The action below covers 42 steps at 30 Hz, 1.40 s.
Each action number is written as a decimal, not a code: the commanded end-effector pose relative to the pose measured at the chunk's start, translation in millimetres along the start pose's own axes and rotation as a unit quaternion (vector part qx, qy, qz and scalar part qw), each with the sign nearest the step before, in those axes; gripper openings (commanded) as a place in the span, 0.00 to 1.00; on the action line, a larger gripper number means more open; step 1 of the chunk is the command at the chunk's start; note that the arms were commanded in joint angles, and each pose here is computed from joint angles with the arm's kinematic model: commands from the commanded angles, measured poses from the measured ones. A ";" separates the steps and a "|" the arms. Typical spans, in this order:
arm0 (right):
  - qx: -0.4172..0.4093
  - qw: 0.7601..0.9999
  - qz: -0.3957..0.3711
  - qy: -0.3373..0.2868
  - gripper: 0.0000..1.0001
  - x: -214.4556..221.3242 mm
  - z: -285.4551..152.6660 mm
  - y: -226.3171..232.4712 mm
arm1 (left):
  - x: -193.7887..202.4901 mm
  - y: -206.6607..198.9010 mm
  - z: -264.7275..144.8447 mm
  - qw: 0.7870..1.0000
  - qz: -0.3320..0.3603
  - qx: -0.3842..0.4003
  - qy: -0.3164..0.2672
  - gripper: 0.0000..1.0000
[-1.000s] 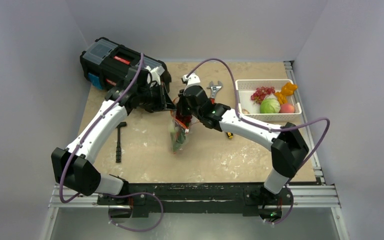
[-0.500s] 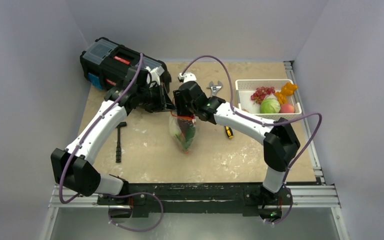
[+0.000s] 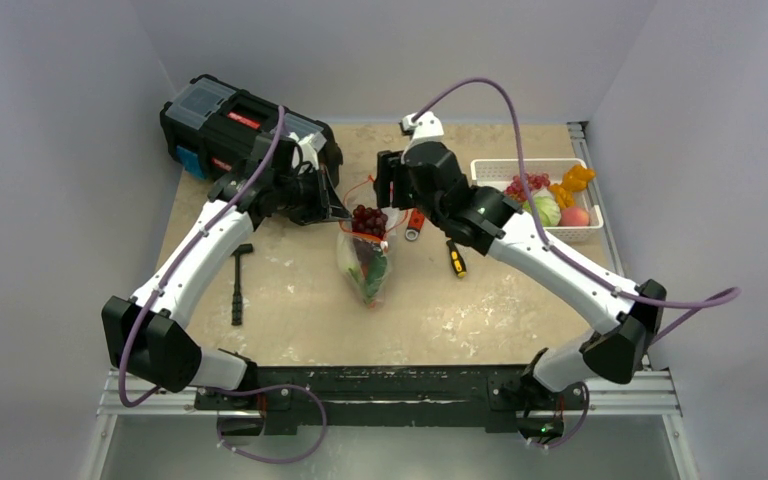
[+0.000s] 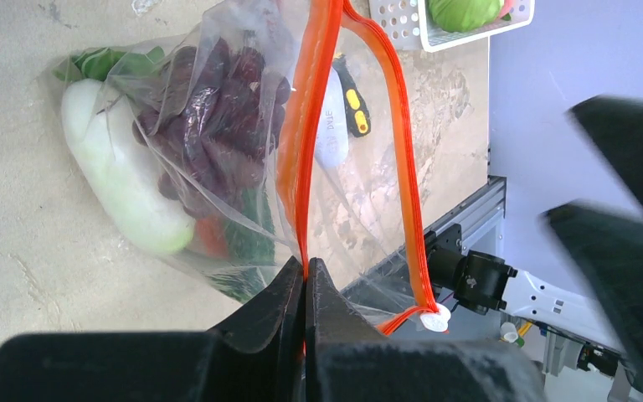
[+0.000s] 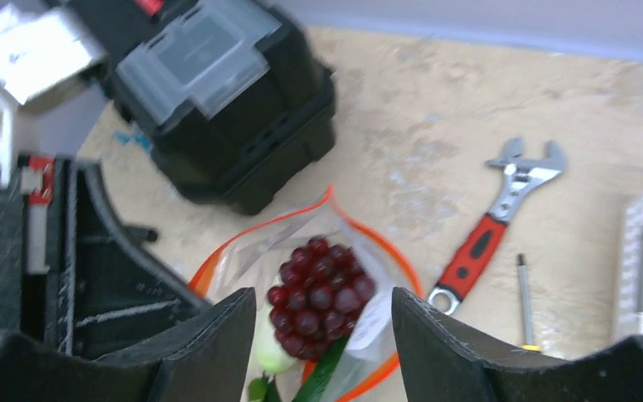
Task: Place the food in the zip-top bag and seal the zipper
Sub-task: Place the fake fruit in the zipper food storage bag, then pick up the fake fruit from the bin.
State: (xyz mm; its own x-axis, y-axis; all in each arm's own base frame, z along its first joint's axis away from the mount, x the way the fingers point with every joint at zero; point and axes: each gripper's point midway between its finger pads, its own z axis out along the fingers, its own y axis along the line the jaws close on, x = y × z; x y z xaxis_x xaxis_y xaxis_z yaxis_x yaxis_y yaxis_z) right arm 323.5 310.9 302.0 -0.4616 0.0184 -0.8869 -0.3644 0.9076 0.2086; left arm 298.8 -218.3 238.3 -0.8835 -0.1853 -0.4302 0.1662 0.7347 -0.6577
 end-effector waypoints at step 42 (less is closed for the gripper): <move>0.502 0.854 0.114 0.073 0.81 71.9 93.1 -401.7 | -6.9 -8.5 0.6 1.000 0.003 0.023 -0.007 0.00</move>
State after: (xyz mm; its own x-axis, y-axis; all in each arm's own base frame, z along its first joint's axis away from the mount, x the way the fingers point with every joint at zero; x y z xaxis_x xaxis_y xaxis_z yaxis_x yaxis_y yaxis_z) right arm 500.4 5.5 109.9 -0.5406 0.2722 -0.7960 0.5822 0.8041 -0.1203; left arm 298.3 -220.1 238.3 -0.8869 -0.1808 -0.4250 0.1701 0.7276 -0.6646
